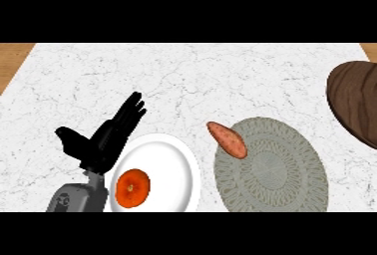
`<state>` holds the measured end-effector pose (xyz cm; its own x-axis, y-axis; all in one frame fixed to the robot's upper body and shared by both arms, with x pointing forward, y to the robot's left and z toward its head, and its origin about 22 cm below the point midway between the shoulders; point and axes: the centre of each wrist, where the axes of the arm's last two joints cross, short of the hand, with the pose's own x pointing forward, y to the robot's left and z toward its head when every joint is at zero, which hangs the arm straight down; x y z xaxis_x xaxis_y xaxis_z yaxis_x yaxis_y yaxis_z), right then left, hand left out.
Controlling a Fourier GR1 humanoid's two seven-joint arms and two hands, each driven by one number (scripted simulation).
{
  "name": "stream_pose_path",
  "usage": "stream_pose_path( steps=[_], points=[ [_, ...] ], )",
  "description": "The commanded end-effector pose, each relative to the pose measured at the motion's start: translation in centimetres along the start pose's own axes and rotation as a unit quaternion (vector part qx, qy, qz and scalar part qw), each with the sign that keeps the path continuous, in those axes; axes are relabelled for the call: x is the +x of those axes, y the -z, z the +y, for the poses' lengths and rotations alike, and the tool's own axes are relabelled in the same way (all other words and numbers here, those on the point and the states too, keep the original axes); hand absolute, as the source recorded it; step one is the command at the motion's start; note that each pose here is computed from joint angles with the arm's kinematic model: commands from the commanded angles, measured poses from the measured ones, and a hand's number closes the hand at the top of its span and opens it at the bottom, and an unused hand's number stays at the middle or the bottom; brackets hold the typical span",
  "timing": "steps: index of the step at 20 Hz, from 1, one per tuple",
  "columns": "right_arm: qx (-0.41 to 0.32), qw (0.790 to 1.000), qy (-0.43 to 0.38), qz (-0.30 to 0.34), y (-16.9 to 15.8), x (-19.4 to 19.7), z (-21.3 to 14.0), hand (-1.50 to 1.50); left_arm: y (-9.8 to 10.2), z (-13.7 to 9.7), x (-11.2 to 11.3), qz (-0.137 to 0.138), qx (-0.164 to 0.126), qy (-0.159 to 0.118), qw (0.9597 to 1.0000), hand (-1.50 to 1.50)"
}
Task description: Pick the cupcake from the placemat and place it in the bowl
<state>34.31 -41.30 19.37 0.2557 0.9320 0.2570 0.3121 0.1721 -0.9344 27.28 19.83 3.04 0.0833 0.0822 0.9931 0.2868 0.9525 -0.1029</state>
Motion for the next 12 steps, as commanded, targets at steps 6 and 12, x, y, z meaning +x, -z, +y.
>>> stream_pose_path(
  steps=[6, 12],
  points=[
    [0.1, 0.987, -0.043, 0.113, 2.0, -4.6, 6.2, 1.5, -0.4, -0.7, 0.8, -0.001, -0.01, -0.003, 0.9999, 0.0],
    [0.079, 0.991, 0.059, 0.095, 2.2, -6.7, 7.1, -1.5, -0.2, -1.4, 1.2, -0.008, -0.009, 0.01, 0.9999, 0.0]
  ],
)
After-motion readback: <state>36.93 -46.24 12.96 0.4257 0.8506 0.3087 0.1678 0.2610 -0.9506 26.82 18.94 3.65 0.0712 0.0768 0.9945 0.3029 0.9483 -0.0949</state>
